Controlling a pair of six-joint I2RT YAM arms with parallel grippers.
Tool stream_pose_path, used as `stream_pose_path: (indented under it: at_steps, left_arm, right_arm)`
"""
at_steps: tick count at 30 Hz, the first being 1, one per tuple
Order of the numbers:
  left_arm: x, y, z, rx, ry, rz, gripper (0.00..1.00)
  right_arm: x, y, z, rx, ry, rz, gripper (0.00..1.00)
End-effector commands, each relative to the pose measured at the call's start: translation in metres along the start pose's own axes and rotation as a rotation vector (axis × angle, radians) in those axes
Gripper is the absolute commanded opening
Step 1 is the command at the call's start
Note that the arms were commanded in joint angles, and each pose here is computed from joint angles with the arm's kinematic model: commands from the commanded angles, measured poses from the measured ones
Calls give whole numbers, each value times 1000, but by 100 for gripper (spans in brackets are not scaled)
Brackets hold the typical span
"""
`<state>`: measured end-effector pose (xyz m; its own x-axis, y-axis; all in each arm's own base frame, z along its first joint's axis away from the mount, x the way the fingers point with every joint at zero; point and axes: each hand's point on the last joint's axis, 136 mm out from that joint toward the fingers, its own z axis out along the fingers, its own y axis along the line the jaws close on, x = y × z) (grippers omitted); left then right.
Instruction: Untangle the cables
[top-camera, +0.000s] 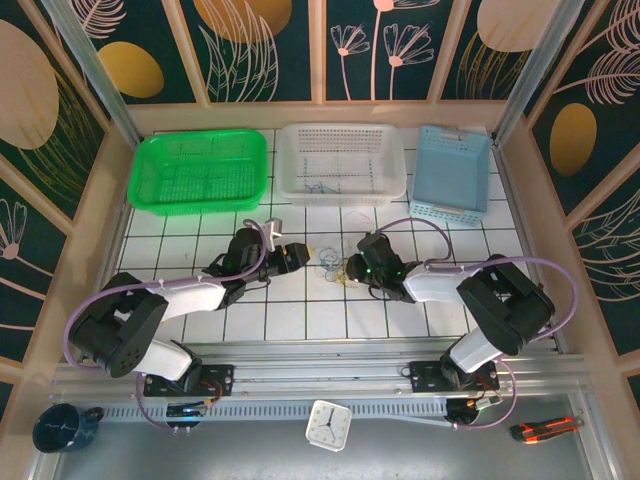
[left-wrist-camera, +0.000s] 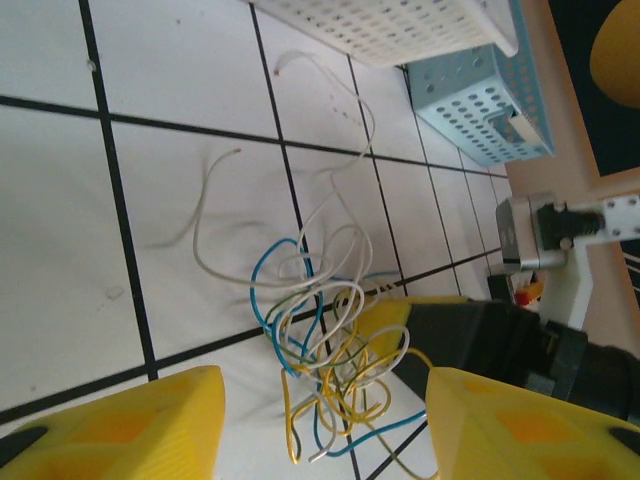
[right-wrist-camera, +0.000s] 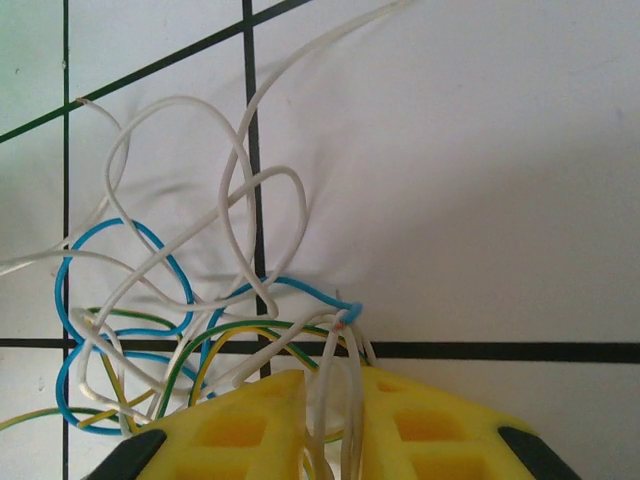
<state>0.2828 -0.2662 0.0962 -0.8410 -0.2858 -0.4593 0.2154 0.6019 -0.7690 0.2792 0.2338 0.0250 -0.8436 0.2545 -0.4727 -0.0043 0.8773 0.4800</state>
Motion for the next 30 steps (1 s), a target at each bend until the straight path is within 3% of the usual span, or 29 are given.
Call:
stream_pose_path:
  at_steps: [1, 11, 30]
  left_arm:
    - [5, -10, 0, 48, 4, -4, 52]
    - [26, -4, 11, 15, 65, -21, 41]
    - [35, 14, 39, -101, 122, -2, 31]
  right_arm:
    - [-1, 6, 6, -7, 16, 2, 20]
    - [-1, 7, 11, -5, 22, 3, 20]
    - [-3, 9, 9, -12, 17, 2, 20]
